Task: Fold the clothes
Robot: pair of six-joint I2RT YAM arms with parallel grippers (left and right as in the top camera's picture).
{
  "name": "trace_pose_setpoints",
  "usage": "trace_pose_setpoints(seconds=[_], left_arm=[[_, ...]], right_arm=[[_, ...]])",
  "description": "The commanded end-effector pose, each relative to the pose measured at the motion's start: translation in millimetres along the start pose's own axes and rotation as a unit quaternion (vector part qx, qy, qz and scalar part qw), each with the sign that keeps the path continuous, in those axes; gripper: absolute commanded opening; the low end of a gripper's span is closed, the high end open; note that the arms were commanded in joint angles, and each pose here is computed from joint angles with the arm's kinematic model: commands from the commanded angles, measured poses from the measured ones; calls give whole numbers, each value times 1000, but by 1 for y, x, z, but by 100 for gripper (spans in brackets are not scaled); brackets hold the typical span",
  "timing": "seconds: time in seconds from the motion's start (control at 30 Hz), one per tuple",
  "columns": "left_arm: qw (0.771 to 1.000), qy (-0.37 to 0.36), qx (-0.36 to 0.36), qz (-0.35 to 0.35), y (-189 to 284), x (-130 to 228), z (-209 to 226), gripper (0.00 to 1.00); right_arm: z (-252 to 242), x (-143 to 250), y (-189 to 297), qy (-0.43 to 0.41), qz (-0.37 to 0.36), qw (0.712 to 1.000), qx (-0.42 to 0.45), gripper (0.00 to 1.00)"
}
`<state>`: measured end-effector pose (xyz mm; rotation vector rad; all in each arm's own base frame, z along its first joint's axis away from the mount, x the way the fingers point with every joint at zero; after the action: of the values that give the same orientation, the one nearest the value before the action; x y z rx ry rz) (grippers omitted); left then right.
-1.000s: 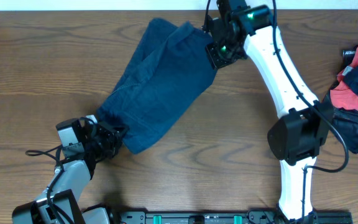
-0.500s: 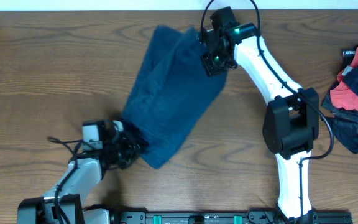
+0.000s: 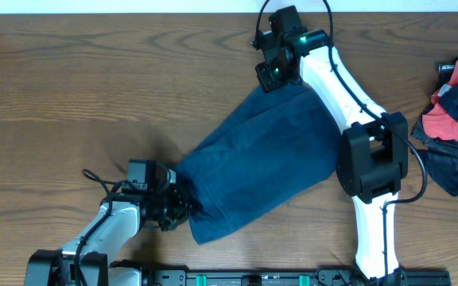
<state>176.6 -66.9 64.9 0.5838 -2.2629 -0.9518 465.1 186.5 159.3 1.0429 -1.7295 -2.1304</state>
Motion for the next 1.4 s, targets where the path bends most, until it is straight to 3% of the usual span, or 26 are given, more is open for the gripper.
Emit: trace_pose_setpoints(seconds=[0.0, 0.33, 0.8, 1.37], left_arm=[[994, 54, -15, -94, 3, -20, 1, 6], [979, 79, 16, -186, 10, -41, -11, 6], [981, 78, 19, -179, 9, -40, -12, 6], [981, 60, 49, -179, 12, -42, -22, 6]], right_arm=[[-6, 5, 0, -4, 10, 1000, 2, 1], [-42, 30, 8, -72, 63, 993, 64, 1], [-111, 96, 18, -194, 132, 969, 76, 1], [-83, 139, -47, -208, 155, 965, 39, 1]])
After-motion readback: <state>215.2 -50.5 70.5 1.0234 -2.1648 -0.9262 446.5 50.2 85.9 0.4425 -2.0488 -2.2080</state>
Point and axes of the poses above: each gripper's point midway between its finger pads, its own y axis back along the fingers, its own z axis along the line the jaws close on, x = y × z, the point moved 9 cm from there along y, back along the fingers, and after that the axes turned 13 degrees about y, right-handed, at the moved point
